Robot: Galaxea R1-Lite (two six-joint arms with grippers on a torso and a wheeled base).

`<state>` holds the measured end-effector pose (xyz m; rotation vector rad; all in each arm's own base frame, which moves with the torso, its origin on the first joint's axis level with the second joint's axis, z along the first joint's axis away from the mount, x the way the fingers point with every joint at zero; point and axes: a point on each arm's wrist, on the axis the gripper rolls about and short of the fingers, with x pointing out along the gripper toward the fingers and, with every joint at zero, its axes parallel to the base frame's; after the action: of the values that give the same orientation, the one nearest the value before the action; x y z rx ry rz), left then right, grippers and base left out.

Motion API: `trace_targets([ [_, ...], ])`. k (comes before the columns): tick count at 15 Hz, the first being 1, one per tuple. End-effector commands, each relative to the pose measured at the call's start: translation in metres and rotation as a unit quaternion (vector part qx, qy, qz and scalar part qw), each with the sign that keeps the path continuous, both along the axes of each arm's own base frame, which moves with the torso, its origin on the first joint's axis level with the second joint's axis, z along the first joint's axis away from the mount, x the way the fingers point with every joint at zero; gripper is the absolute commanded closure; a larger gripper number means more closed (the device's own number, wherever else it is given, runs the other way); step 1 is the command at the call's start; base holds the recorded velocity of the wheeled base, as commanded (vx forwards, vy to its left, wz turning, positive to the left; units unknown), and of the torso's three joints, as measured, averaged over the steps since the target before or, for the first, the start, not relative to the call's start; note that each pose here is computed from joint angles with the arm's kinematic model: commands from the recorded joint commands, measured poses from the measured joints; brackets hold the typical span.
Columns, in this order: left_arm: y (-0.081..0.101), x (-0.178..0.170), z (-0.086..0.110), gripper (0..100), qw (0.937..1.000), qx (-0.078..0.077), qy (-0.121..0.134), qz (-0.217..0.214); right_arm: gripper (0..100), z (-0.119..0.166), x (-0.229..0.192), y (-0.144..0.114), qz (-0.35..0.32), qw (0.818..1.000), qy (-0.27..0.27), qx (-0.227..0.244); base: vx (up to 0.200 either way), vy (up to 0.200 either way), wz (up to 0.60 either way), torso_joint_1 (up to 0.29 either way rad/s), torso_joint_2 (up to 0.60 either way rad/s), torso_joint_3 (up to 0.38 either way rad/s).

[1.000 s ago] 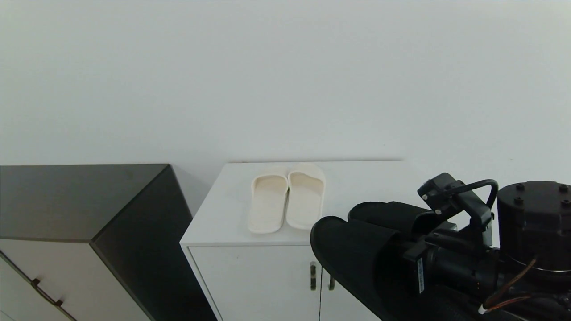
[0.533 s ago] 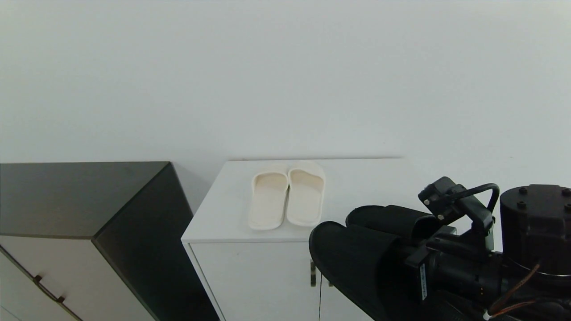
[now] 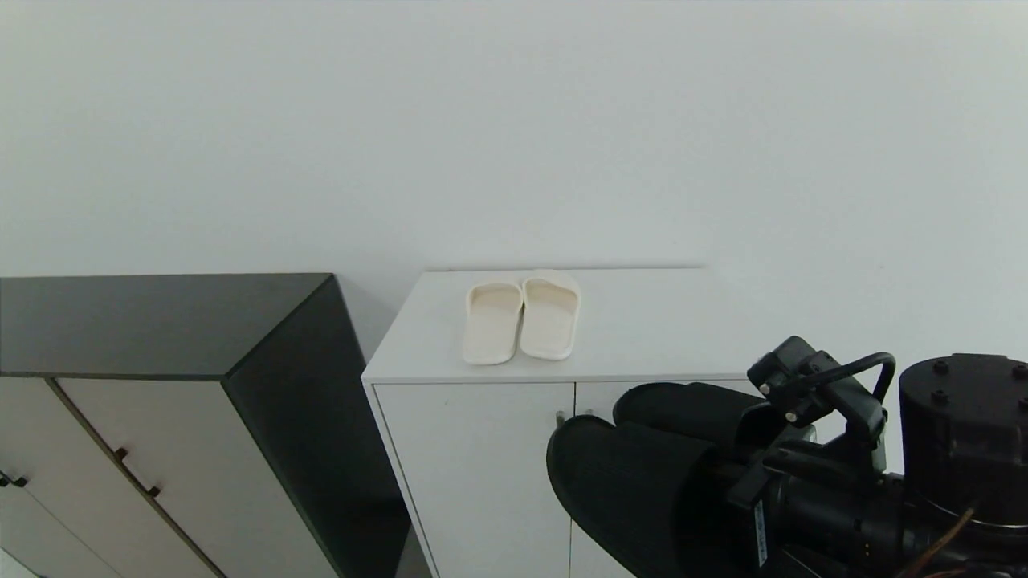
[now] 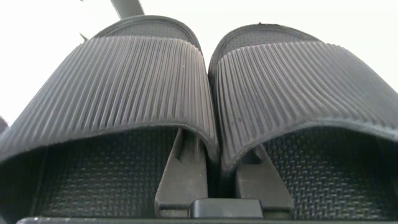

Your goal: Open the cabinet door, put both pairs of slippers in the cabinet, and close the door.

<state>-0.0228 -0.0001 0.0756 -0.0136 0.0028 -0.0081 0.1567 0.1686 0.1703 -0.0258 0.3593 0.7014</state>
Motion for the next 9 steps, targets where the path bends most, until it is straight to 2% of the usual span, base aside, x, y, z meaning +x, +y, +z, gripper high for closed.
trace_targets([
  [1, 0.0000, 0.0000, 0.0000, 100, 1.0000, 0.000, 0.000, 0.000, 100, -0.0052, -0.0005, -0.0010, 0.002, 1.000, 0.006, -0.007, 0.000, 0.000, 0.00, 0.000, 0.00, 0.000],
  [9, 0.0000, 0.0000, 0.0000, 100, 1.0000, 0.000, 0.000, 0.000, 100, -0.0072, -0.0022, -0.0039, 0.000, 1.000, 0.008, -0.010, 0.000, 0.000, 0.00, 0.000, 0.00, 0.000],
])
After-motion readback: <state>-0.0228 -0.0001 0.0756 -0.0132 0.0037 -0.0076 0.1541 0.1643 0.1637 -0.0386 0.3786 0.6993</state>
